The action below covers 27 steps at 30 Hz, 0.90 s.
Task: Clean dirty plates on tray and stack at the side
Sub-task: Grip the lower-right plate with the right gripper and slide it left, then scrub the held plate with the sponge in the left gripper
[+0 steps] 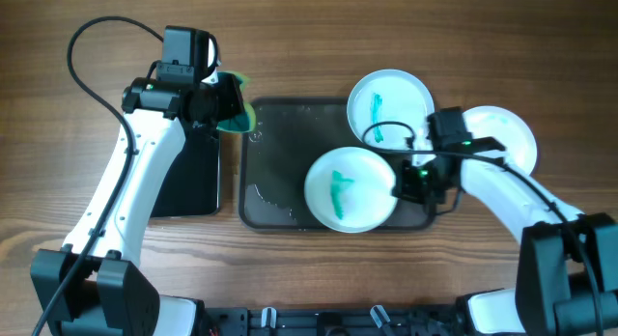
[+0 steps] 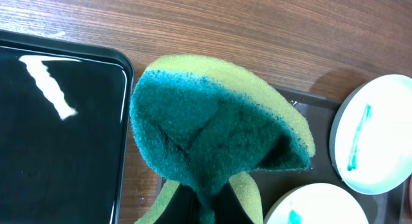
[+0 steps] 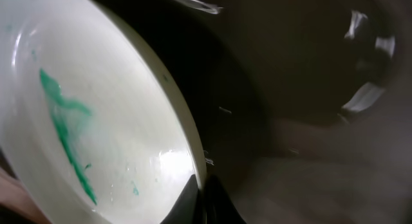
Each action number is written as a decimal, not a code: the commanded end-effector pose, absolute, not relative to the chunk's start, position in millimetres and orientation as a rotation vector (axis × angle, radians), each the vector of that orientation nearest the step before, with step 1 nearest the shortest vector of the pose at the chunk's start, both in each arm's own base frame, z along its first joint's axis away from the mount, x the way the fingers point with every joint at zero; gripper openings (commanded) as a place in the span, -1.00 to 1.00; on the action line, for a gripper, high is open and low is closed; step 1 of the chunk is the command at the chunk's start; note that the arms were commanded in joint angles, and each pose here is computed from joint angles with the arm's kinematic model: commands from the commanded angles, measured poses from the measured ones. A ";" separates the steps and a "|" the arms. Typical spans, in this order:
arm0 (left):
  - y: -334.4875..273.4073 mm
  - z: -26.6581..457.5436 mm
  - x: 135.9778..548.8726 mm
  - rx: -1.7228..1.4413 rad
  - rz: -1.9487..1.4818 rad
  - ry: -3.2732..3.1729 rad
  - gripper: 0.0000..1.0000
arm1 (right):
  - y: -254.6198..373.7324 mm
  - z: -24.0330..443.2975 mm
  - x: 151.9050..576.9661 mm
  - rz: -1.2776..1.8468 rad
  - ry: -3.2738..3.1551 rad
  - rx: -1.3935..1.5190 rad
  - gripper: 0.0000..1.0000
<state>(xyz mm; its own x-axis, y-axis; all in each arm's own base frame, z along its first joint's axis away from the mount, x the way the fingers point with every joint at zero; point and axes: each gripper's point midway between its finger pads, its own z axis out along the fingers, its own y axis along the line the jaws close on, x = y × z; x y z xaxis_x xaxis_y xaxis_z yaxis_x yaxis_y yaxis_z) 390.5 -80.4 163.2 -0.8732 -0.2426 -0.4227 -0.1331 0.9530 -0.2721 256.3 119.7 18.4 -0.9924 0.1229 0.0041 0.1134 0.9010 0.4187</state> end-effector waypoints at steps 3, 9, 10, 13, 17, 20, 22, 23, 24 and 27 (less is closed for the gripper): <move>-84.2 163.0 391.0 -0.272 -0.349 2.641 -0.92 | 185.1 38.7 298.3 0.706 2.837 0.423 -0.91; -88.8 145.9 390.4 -0.266 -0.340 2.692 -0.92 | 202.0 18.1 315.5 0.625 2.772 0.448 -0.91; -91.7 141.6 390.5 -0.258 -0.339 2.704 -0.92 | 201.9 13.1 315.2 0.619 2.783 0.472 -0.91; -112.0 118.7 385.3 -0.197 -0.338 2.777 -0.92 | 208.8 3.9 317.2 0.636 2.821 0.465 -0.92; -148.7 75.5 371.7 -0.032 -0.313 2.899 -0.92 | 211.5 0.4 316.9 0.635 2.848 0.448 -0.91; -167.3 42.1 359.3 0.098 -0.247 2.977 -0.92 | 212.0 0.8 317.1 0.639 2.848 0.442 -0.91; -170.1 16.1 351.4 0.131 -0.182 3.038 -0.92 | 212.9 1.1 316.6 0.645 2.850 0.435 -0.91; -170.9 5.3 348.2 0.138 -0.168 3.064 -0.92 | 212.9 1.1 316.7 0.646 2.850 0.435 -0.91; -170.8 -5.8 345.1 0.142 -0.154 3.091 -0.92 | 212.9 1.2 316.9 0.646 2.849 0.434 -0.91; -185.0 -24.9 332.4 0.160 -0.286 3.167 -0.92 | 213.7 1.5 316.9 0.651 2.849 0.429 -0.91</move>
<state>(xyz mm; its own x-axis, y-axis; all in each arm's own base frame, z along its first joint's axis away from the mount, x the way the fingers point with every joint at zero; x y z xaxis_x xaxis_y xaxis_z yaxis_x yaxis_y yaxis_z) 351.6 -176.5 8.0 -0.9950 0.0646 -0.0768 0.0746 0.9879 -0.1362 316.2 210.3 5.9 -0.9349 0.3293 -0.1328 0.2398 0.8614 0.4477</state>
